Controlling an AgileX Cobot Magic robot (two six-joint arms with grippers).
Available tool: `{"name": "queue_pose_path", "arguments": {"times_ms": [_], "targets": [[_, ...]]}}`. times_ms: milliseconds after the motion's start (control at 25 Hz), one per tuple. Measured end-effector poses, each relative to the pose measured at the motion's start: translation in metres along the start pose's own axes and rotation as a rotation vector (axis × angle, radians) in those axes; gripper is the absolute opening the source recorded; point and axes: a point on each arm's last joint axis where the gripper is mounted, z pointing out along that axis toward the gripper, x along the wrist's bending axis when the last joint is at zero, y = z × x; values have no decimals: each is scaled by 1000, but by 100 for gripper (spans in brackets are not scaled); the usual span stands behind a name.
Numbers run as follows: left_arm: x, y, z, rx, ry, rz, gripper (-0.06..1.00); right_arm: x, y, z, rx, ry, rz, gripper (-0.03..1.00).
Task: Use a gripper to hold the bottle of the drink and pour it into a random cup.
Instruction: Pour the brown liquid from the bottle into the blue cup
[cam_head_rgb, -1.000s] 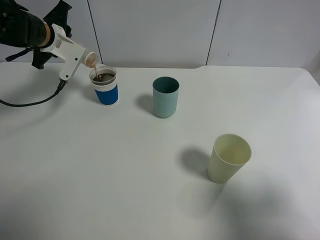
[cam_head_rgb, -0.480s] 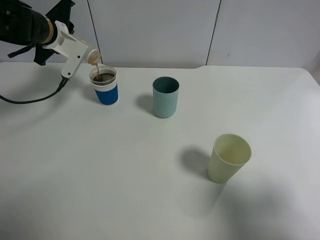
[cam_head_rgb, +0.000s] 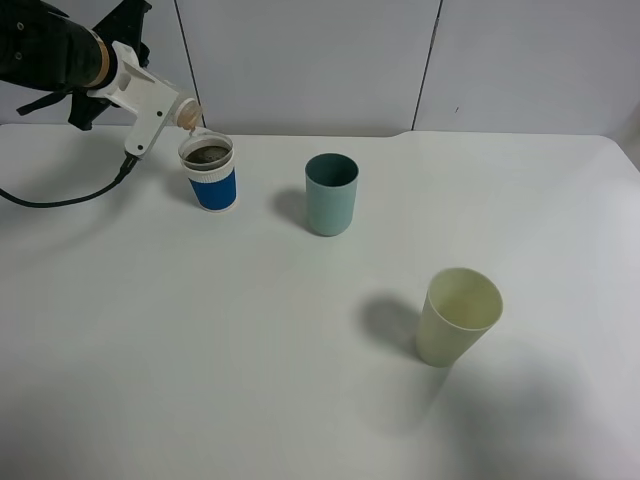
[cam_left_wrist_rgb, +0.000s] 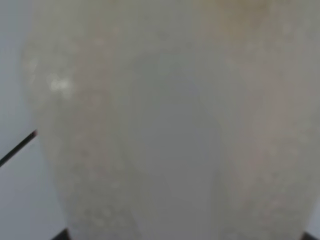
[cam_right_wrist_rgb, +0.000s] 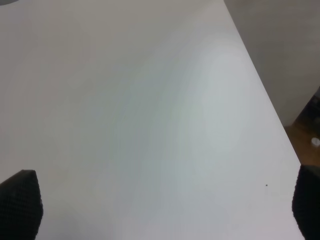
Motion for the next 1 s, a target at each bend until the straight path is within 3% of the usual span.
{"name": "queue_pose_path", "arguments": {"times_ms": [280,480,760,1000], "targets": [[2,2,-1,1,6,-31,33,0,0,0,0,0,0,100],[12,-1,-1,-7,36,-170,33,0,0,0,0,0,0,100],[11,0,-1,-26,26,-308,33,0,0,0,0,0,0,100],[11,5,-2,-78,11,-514,33,0,0,0,0,0,0,100]]}}
